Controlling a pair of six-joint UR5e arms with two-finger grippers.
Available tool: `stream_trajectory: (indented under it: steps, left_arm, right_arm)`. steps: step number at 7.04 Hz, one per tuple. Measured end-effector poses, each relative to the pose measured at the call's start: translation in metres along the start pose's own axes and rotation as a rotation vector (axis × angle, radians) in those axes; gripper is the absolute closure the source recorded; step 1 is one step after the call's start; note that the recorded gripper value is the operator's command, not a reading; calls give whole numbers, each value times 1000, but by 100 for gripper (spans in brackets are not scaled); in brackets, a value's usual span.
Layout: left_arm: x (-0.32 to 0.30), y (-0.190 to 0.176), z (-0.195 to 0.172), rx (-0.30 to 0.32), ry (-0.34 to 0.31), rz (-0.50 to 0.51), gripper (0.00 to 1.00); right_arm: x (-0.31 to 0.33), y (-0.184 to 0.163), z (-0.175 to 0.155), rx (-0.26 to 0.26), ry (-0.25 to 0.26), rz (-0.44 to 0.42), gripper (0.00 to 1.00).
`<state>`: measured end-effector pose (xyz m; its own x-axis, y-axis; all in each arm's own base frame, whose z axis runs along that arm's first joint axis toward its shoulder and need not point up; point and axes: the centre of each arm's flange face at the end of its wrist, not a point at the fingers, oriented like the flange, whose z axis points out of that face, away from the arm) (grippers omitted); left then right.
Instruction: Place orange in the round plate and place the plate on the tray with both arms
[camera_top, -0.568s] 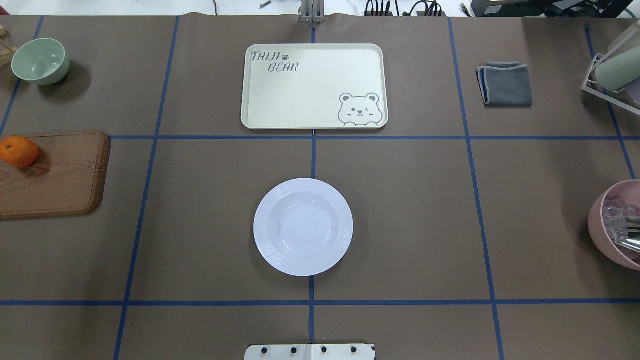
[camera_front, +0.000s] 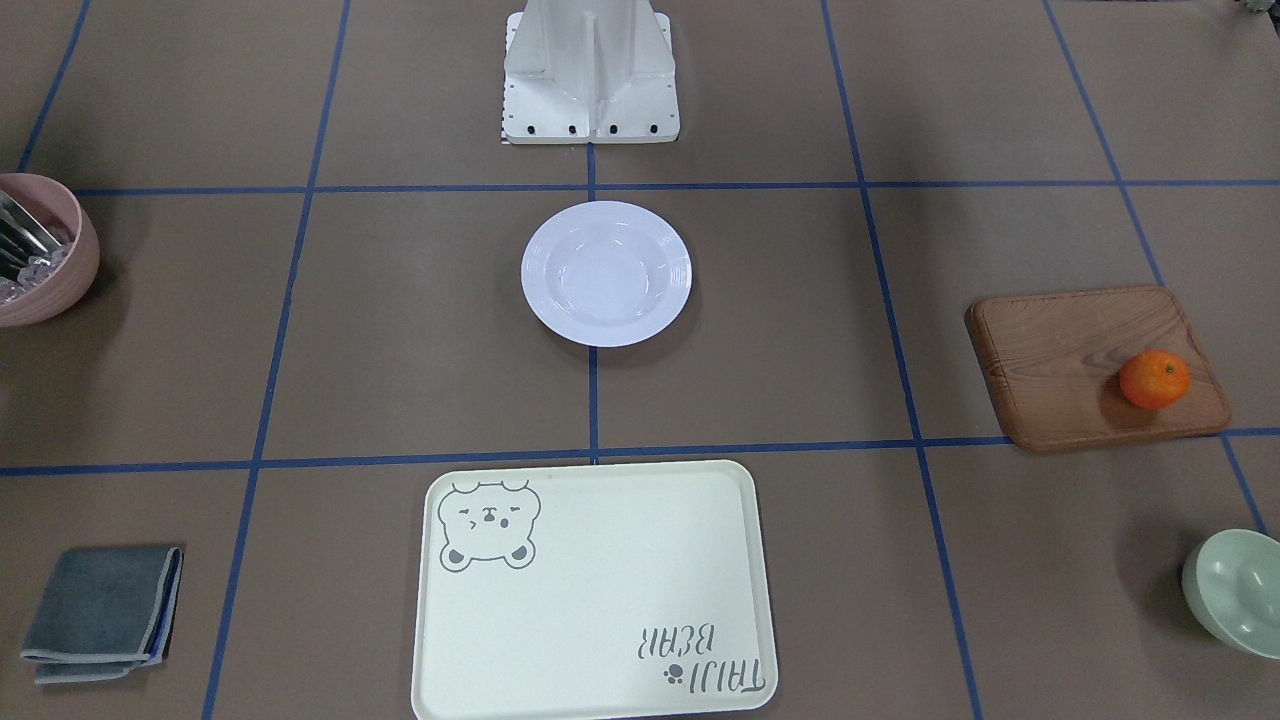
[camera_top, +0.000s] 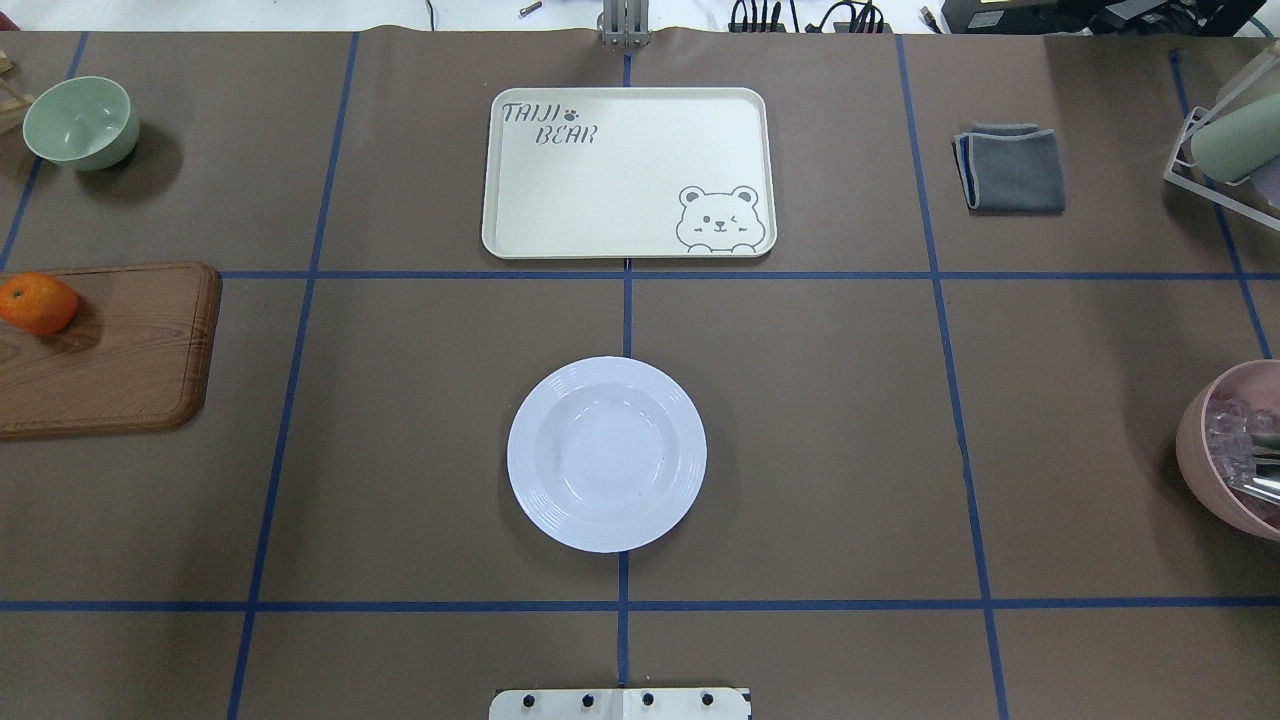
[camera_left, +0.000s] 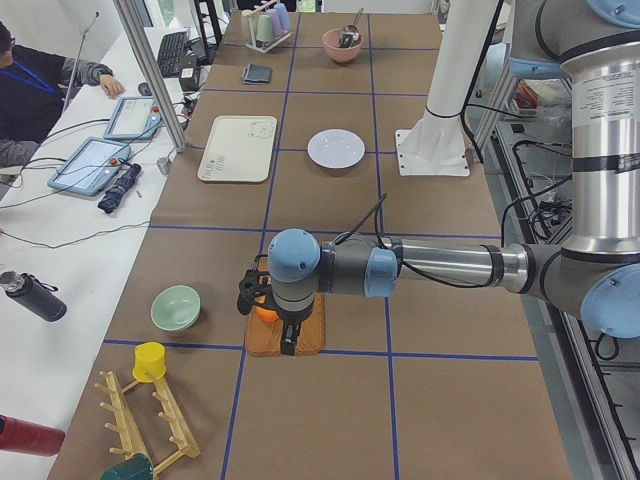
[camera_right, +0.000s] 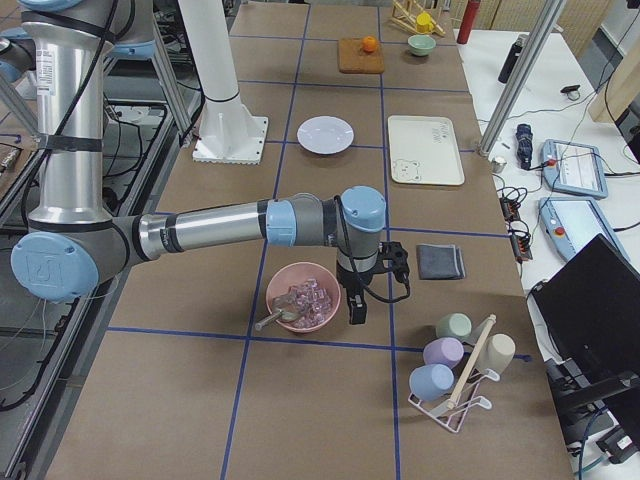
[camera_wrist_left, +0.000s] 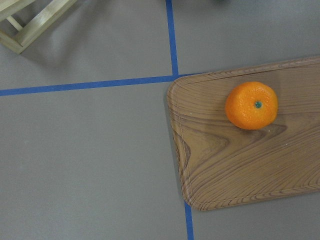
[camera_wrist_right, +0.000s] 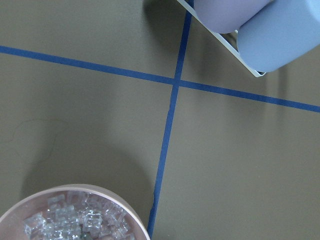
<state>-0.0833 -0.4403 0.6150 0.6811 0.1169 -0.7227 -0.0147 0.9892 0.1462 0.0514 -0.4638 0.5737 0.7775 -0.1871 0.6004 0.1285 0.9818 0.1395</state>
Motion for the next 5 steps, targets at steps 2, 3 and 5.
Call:
stream_trajectory:
  steps: [2,3,5]
  left_arm:
    - [16,-21,-17,45,-2,50,1]
    - [23,-32,-23,74,-4,79,1]
    - [34,-50,-35,169,-9,182,1]
  right_arm:
    - [-24,-19,-32,81,3,-58,0]
    - [-32,-28,-44,138,9,-98,0]
    - [-39,-38,-54,265,19,-182,0]
